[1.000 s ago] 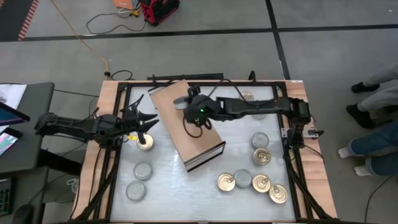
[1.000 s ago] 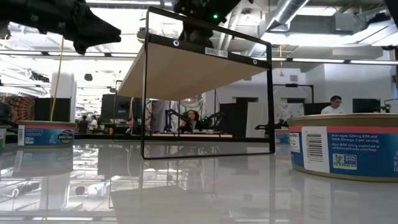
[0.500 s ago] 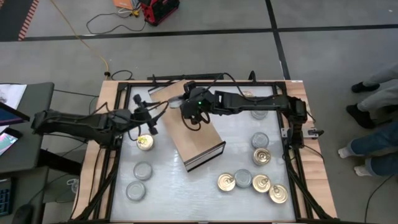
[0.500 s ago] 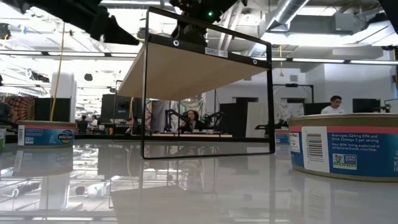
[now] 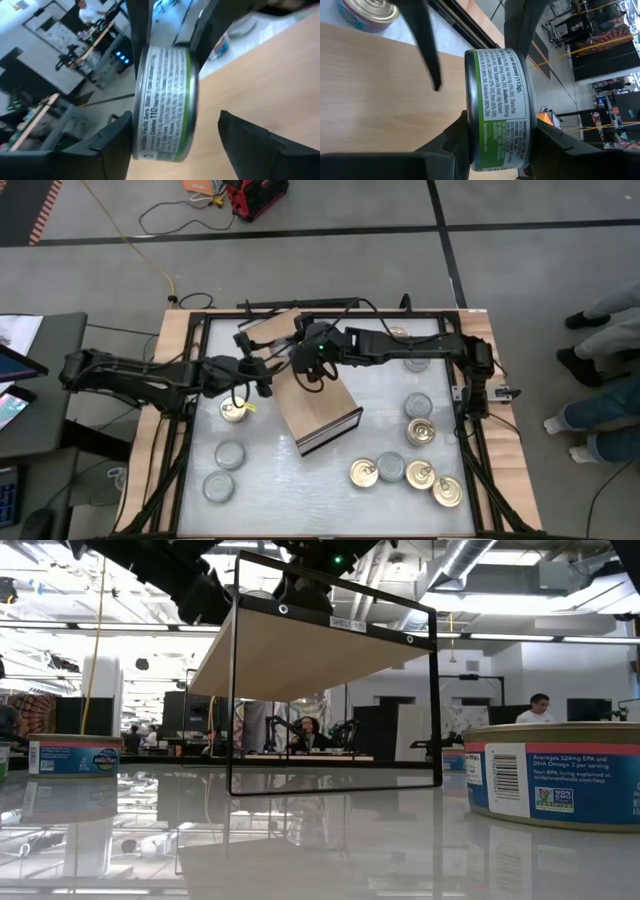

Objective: Stack canned seafood by type on shelf
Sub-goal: Put the green tuna can on the shelf

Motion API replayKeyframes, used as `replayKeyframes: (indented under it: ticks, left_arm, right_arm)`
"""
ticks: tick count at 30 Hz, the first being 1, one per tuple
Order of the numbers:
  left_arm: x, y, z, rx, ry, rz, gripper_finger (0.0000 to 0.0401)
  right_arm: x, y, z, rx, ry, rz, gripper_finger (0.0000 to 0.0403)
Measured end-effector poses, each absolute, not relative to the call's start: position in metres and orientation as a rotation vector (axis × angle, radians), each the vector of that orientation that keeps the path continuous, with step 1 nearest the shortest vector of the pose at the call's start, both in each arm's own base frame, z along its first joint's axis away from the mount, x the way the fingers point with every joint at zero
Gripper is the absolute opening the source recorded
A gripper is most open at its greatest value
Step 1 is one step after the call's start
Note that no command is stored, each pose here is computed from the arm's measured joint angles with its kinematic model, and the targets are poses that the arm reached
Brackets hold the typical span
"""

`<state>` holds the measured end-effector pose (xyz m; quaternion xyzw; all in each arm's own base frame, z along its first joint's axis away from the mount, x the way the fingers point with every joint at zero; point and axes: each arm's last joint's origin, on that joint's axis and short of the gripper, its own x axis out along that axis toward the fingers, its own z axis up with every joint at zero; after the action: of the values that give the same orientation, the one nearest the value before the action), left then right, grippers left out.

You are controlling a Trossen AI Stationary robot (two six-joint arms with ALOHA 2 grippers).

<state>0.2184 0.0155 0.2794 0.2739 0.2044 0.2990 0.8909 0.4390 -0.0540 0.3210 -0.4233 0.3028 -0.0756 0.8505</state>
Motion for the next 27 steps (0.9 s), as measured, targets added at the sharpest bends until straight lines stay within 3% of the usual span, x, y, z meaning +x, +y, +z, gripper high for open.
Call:
replayKeyframes:
  ticks: [11,20,27]
  left_arm:
    - [0.218,0.017,0.278,0.578,0.454,0.675,0.0134]
    - [0.211,0.020,0.280,0.580,0.479,0.701,0.0140]
    - [0.210,0.052,0.271,0.574,0.587,0.796,0.0144]
  right_arm:
    - [0.438,-0.052,0.318,-0.878,0.665,-0.145,0.0198]
    - [0.429,-0.046,0.323,-0.858,0.721,-0.187,0.0281]
    - [0.403,-0.034,0.347,-0.805,0.759,-0.218,0.0296]
